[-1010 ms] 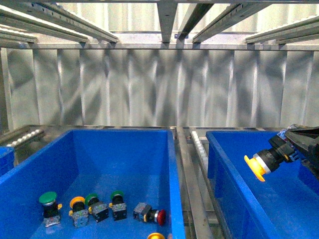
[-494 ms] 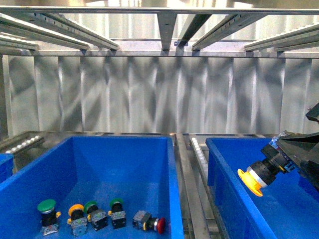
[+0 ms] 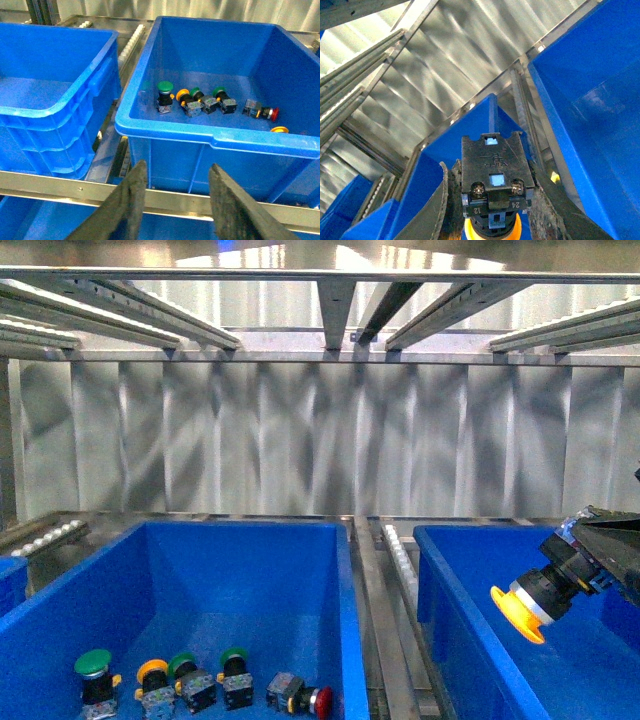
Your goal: Pick red and yellow buttons and place in box
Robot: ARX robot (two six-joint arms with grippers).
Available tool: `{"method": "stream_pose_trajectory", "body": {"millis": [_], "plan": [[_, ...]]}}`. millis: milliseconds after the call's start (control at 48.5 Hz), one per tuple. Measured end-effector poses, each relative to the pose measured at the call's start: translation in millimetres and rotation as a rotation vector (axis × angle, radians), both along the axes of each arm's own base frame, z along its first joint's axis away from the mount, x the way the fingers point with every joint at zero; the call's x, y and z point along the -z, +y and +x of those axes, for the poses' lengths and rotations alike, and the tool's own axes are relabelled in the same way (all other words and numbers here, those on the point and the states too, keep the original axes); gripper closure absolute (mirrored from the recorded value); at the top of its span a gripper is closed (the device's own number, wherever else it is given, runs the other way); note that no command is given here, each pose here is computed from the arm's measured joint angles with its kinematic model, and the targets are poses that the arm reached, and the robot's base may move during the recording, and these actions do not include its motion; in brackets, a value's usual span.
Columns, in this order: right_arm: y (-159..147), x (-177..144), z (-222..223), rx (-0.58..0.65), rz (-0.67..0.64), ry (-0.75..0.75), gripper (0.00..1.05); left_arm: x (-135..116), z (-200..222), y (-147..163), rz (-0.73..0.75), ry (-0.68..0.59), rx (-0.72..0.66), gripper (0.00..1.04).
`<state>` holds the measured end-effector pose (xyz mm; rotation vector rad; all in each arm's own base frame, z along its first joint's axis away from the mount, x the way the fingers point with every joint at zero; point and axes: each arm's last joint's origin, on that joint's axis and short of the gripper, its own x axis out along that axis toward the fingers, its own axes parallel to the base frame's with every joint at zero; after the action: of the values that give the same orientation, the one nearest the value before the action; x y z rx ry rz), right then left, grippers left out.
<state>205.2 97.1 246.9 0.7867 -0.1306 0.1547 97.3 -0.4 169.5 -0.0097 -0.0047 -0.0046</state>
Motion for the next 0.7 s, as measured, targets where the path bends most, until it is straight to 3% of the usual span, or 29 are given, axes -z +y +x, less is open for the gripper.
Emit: {"method": "stream_pose_trajectory", "body": {"millis": [268,701], "plan": [[-1.4,6.3,-4.8,0.006,-0.018,0.025,0.78,0.0,0.0,0.0,0.000,0.000,0.000,0.07],[-1.2,6.4,-7.4,0.015,-0.014,0.032,0.78,0.0,0.0,0.0,0.002,0.000,0.000,0.08]]}}
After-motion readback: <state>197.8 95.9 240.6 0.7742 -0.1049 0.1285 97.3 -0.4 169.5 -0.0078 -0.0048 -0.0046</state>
